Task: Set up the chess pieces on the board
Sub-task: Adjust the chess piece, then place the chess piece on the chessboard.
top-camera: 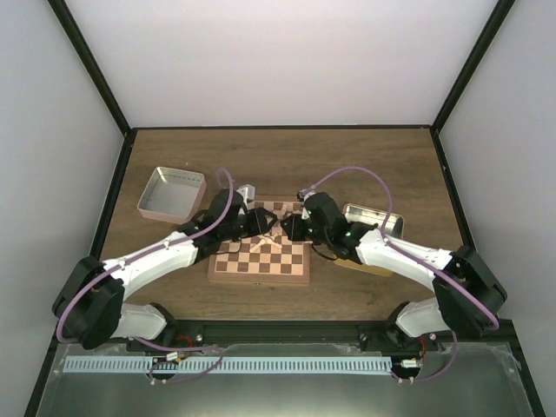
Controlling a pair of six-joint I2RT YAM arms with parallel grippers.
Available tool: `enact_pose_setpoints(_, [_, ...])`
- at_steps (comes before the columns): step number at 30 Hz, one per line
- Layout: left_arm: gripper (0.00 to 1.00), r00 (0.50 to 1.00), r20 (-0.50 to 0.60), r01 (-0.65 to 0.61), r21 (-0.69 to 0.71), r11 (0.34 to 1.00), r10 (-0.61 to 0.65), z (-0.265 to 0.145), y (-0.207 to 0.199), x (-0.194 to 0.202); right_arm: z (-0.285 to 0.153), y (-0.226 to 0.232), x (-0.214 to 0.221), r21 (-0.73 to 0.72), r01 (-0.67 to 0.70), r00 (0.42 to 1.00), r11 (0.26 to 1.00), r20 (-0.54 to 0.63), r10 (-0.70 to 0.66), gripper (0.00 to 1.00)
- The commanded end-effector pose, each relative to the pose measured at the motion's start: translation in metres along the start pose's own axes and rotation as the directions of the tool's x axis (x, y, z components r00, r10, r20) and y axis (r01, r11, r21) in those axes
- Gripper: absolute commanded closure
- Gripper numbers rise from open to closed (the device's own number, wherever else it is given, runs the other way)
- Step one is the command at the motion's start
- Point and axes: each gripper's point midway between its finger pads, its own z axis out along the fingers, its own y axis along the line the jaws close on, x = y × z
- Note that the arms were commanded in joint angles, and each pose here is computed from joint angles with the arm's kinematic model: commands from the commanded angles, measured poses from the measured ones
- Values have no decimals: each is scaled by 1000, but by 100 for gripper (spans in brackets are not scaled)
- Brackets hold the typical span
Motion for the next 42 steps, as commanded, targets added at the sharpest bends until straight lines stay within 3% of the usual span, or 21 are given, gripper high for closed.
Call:
enact_pose_setpoints(1, [55, 998, 53, 30, -41, 999, -27, -3, 14, -5, 0, 0, -6, 6, -26, 999, 1000, 25, 26, 91])
enact_pose_setpoints(13, [53, 997, 63, -35, -120, 992, 42, -1, 32, -9, 22, -21, 5, 114, -8, 999, 993, -43, 13, 91])
enact_pose_setpoints(21, [53, 983, 145, -76, -230, 970, 112, -23, 42, -29, 37, -23, 4, 169, 45, 994, 985, -104, -28, 91])
enact_pose_setpoints(32, [49, 900, 377, -44, -420, 906, 218, -99, 56, -70, 78, -1, -18, 233, 189, 975, 954, -164, -153, 91])
enact_pose_setpoints(42, [45, 821, 510, 3, -452, 892, 255, -149, 59, -83, 122, 9, -27, 267, 355, 930, 896, -202, -308, 90])
